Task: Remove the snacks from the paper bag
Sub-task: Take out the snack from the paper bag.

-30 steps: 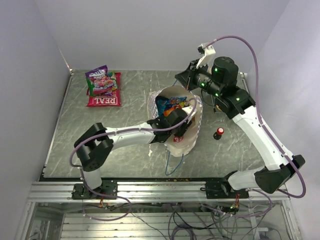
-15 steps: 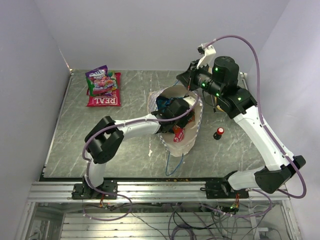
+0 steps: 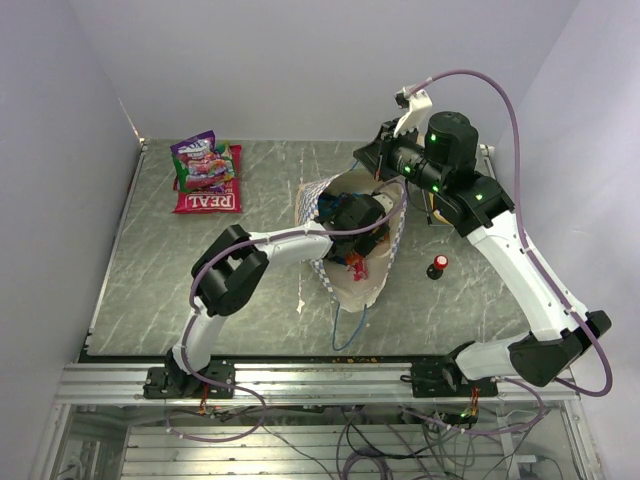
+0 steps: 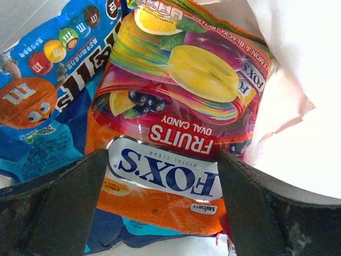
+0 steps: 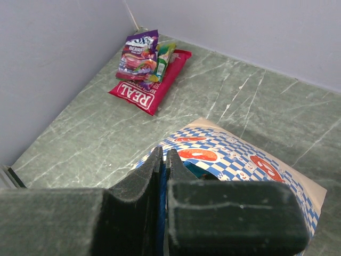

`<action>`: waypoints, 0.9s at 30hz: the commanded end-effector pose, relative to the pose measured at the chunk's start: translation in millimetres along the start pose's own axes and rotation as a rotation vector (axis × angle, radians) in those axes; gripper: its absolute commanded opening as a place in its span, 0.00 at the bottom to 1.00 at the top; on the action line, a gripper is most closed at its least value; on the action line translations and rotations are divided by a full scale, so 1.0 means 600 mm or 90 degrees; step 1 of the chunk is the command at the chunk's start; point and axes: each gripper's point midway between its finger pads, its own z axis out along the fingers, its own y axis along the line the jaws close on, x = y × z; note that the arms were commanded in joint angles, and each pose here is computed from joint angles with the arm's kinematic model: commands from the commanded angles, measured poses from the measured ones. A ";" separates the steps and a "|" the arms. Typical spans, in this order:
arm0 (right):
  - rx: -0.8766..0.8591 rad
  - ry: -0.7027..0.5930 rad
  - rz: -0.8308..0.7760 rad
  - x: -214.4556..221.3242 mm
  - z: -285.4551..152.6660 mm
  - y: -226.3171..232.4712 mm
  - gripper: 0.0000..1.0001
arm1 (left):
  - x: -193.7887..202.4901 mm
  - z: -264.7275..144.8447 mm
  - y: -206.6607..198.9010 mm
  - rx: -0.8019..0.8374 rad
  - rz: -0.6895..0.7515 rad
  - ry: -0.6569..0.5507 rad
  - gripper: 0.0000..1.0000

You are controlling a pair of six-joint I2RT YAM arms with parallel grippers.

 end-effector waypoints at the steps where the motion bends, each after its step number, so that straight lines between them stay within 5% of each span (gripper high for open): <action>1: -0.014 -0.033 -0.009 -0.034 -0.010 0.011 0.00 | 0.005 0.007 -0.010 0.033 0.000 0.022 0.92; 12: -0.014 -0.037 -0.001 -0.034 -0.014 0.012 0.00 | 0.088 0.028 -0.027 0.039 0.003 0.125 0.83; 27: -0.013 -0.044 0.000 -0.035 -0.023 0.012 0.00 | 0.004 -0.041 0.000 0.036 -0.025 0.060 0.16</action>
